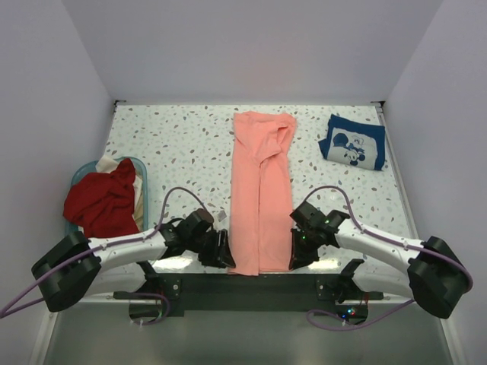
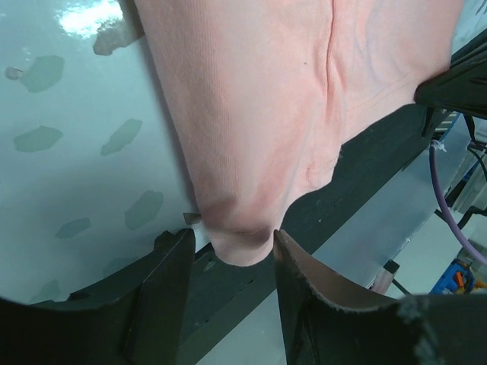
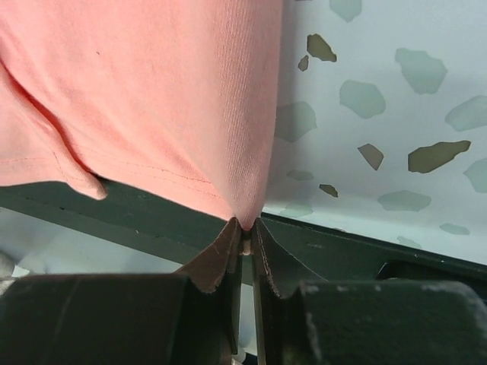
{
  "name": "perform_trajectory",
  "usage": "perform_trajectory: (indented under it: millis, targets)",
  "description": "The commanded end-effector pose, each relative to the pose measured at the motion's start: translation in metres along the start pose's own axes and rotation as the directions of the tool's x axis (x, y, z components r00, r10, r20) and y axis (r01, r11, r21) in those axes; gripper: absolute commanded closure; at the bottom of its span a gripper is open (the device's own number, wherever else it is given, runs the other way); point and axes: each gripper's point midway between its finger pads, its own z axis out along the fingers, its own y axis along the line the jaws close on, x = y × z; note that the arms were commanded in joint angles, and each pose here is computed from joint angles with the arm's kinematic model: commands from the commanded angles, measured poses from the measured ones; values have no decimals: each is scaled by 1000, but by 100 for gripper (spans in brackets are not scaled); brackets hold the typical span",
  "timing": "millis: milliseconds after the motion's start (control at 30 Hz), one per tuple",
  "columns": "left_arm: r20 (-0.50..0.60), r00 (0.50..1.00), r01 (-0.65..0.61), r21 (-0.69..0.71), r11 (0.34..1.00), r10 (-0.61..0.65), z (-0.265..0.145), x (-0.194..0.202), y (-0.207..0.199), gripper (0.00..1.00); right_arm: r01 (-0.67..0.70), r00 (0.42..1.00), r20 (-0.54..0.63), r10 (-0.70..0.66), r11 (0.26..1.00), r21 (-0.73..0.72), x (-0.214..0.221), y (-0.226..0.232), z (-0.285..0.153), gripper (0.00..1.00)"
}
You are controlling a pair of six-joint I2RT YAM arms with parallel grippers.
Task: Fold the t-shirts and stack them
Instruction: Fold the tshirt
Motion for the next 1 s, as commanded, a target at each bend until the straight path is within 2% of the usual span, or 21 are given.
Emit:
perform_trajectory:
  millis: [0,100,233,300,533,667,833,967]
  targets:
    - [-30,999,26,-179,984,-31,7,16,43,50,-12,1000,18,12,1000,20,0,-6,-1,89]
    - [-29,999,20,-203,979,-27,7,16,46,51,-19,1000,18,19,1000,15,1,-6,1,90]
    - [-44,999,18,-209,978,-28,9,19,47,59,-18,1000,21,17,1000,10,-1,-3,0,91]
    - [-53,998,15,-220,975,-28,10,21,50,67,-18,1000,21,18,1000,14,-2,-3,1,91]
    - [-50,999,1,-216,976,-12,12,20,48,84,-9,1000,8,9,1000,6,-2,0,3,97]
    - [-44,999,-12,-193,981,4,16,15,41,98,-7,1000,3,7,1000,0,-2,3,0,100]
    - [-29,999,-20,-170,985,15,16,6,27,100,-13,1000,3,13,1000,12,0,3,-10,100]
    - [46,998,-31,-164,986,39,6,-14,8,100,-29,999,38,29,1000,4,-1,5,-26,100]
